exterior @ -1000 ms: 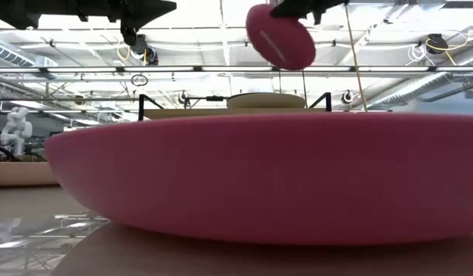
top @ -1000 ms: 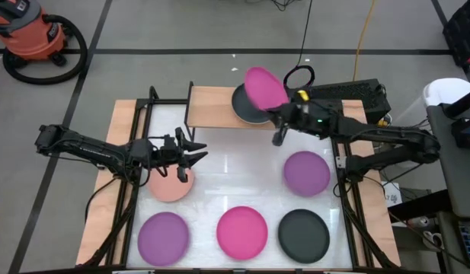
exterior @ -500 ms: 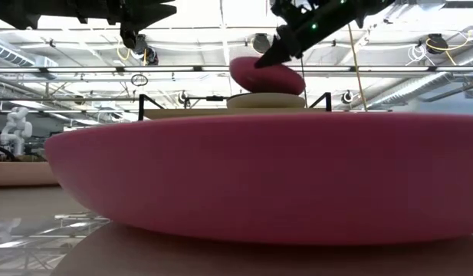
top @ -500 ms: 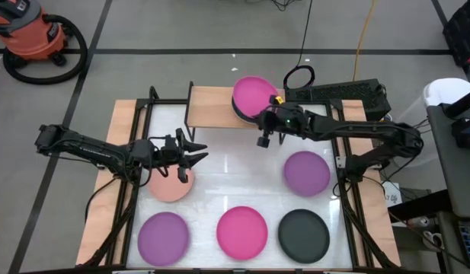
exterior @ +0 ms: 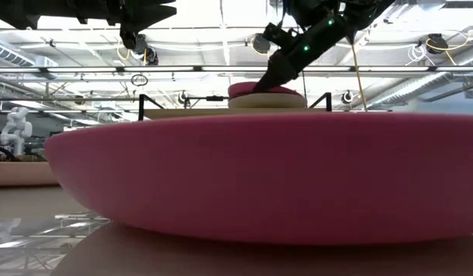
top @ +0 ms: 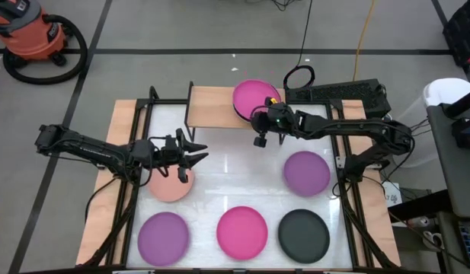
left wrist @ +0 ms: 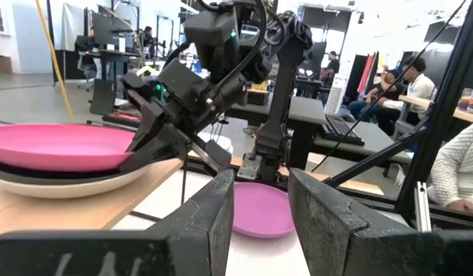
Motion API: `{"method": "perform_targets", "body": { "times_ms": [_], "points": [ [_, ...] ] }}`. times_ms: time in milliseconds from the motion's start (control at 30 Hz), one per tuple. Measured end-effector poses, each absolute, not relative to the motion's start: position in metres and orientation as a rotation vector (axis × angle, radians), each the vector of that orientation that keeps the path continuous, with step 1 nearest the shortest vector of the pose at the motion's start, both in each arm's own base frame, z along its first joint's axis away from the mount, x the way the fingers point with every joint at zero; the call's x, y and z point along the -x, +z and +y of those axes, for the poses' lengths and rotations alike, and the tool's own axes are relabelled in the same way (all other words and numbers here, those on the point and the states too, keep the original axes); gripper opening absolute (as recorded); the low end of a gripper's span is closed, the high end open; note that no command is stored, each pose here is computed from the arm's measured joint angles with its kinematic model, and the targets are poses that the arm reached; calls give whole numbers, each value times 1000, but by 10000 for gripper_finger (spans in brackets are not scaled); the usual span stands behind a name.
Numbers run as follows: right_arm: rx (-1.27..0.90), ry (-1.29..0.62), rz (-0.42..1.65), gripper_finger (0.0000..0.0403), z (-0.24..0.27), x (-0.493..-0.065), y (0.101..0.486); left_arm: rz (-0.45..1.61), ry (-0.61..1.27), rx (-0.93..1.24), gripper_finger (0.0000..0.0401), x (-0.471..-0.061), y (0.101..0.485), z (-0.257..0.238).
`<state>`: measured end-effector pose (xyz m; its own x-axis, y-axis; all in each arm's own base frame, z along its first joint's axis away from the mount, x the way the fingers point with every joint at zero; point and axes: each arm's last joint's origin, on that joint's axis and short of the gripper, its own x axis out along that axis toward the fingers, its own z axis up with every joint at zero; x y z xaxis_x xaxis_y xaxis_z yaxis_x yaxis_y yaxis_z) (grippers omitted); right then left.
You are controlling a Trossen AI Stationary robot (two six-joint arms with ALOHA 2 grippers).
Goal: Place and stack plates onto a shelf
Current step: Stack the top pink plate on top of the black plate on the shelf
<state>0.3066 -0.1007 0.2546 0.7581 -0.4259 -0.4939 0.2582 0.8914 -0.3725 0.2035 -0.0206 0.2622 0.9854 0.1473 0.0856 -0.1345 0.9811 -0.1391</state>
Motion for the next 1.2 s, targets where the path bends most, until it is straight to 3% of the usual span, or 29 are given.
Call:
{"method": "perform_targets", "body": {
  "times_ms": [600,1200],
  "points": [
    [221,-380,679,2,-96,-291,260,-89,143,133,129,-204,262,-21],
    [196,-393,658,91,-96,-292,260,-83,143,131,129,-204,261,-21]
  ]
}}
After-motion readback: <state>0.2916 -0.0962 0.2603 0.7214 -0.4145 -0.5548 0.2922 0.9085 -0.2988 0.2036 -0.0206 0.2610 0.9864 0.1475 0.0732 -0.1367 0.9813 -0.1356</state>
